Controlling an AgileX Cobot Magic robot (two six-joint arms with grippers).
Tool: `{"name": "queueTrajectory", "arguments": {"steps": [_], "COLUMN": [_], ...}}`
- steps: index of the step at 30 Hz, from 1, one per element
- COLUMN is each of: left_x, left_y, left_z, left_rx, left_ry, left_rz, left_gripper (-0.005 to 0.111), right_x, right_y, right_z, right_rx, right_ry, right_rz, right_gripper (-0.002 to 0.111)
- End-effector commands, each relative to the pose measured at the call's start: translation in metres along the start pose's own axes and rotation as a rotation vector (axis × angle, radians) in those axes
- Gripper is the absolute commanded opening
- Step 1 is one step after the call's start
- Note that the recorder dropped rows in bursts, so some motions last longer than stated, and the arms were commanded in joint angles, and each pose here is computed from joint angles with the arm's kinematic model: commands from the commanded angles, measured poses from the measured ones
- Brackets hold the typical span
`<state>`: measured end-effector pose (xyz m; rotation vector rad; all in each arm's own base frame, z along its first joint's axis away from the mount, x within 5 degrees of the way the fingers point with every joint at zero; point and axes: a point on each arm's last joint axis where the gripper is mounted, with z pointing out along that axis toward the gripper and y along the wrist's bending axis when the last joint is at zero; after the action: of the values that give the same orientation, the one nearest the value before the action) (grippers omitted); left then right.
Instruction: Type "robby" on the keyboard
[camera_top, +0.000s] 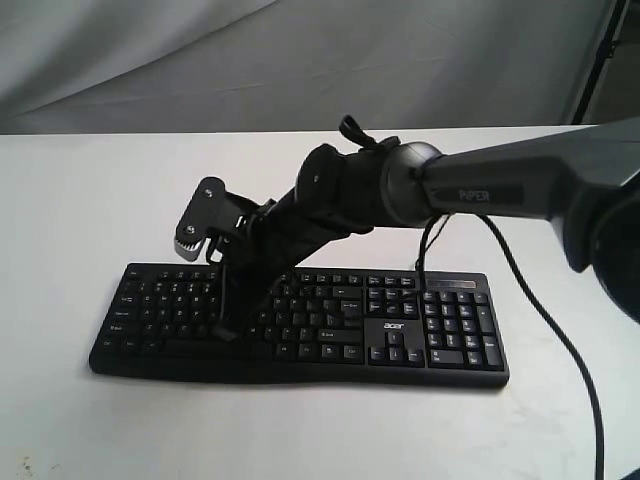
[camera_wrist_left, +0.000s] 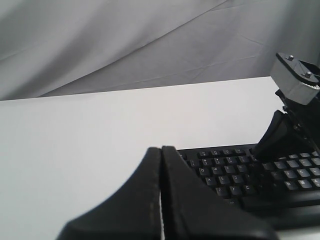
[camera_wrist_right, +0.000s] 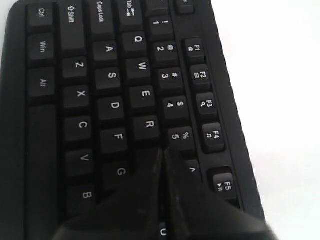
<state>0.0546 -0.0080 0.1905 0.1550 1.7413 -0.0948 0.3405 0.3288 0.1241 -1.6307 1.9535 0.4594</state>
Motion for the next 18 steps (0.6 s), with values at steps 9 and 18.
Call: {"name": "queueTrajectory", "arguments": {"steps": [9, 18], "left_x": [0.0008, 0.0008], "left_y": [-0.0003, -0.0003], "left_z": [0.0001, 0.0001], "left_rx": [0.005, 0.005], "left_ry": [-0.005, -0.005], "left_rz": [0.003, 0.003], "left_gripper": [0.000, 0.000], "right_x": [0.0026, 0.0037], "right_y": [-0.0028, -0.0028], "right_z": [-0.0027, -0.0027], "right_rx": [-0.017, -0.016], "right_ry": [0.012, 0.024], "right_rz": [0.040, 0.050], "right_gripper": [0.000, 0.000]}}
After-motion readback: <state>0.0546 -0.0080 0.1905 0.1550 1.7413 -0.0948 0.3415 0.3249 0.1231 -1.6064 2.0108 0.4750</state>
